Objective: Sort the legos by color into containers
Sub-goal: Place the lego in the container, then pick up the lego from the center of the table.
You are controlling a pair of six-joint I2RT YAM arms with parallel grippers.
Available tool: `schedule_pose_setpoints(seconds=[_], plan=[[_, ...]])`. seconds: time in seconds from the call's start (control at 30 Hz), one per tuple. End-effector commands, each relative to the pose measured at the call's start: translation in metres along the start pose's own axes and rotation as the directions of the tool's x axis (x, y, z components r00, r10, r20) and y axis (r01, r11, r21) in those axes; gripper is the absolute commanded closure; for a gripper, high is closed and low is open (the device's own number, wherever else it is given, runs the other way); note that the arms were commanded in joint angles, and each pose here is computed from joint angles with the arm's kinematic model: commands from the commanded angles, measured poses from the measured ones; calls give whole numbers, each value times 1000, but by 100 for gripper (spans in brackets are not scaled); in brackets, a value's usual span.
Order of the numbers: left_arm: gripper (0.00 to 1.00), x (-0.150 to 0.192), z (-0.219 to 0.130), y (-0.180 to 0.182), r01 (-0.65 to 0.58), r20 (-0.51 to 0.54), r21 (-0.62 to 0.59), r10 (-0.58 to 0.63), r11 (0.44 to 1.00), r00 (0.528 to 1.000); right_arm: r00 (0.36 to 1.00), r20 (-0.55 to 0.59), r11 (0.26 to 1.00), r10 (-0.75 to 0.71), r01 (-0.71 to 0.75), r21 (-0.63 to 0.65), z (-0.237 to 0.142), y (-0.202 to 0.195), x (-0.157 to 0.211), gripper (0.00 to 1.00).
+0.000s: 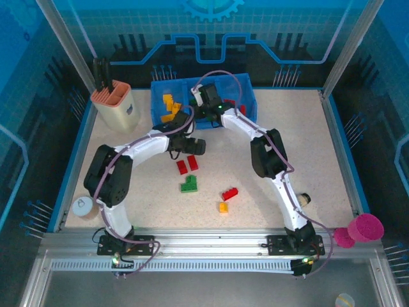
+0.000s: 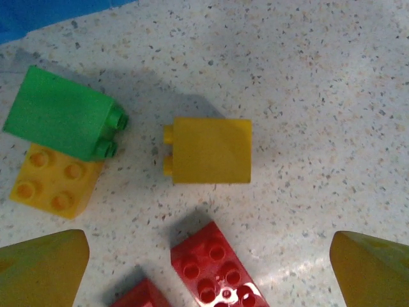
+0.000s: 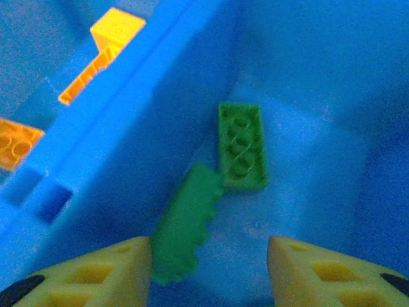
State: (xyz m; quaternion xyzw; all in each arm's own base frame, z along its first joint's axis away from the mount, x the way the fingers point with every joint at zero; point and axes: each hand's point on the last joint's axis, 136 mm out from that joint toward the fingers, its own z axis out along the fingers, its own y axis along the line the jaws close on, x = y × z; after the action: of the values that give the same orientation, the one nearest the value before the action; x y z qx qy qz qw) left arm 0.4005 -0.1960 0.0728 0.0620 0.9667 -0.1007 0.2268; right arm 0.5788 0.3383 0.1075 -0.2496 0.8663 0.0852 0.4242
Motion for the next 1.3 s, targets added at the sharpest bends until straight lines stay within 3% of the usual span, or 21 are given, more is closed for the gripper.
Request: schedule_pose_setpoints(seconds=[0.0,0.43,0.67,0.97,1.17,1.27], plan=[[3,-21,4,-3,-6,50,-27,7,1000,999,994,108,1000,5,-3,-21,-35,0,-39,48],[13,-13,49,-10,-29,-37,-59,27,998,999,975,215,998,56,-49,-38,-128,0,-65,47],[25,-5,59,-11,-27,-83,-57,22,998,996,980,173,994,100,-104,18,-178,-13,-49,46],[54,-1,68,-12,-38,-109,-48,32,998,994,967,-94,969,235,-226,103,-238,-23,59,43],[59,-10,54,-8,-56,-80,-75,50,996,996,902,-232,929,363,-331,169,-271,-21,142,40],[59,-18,38,-9,-65,-55,-80,60,995,997,836,-291,885,465,-427,185,-281,-13,185,38]])
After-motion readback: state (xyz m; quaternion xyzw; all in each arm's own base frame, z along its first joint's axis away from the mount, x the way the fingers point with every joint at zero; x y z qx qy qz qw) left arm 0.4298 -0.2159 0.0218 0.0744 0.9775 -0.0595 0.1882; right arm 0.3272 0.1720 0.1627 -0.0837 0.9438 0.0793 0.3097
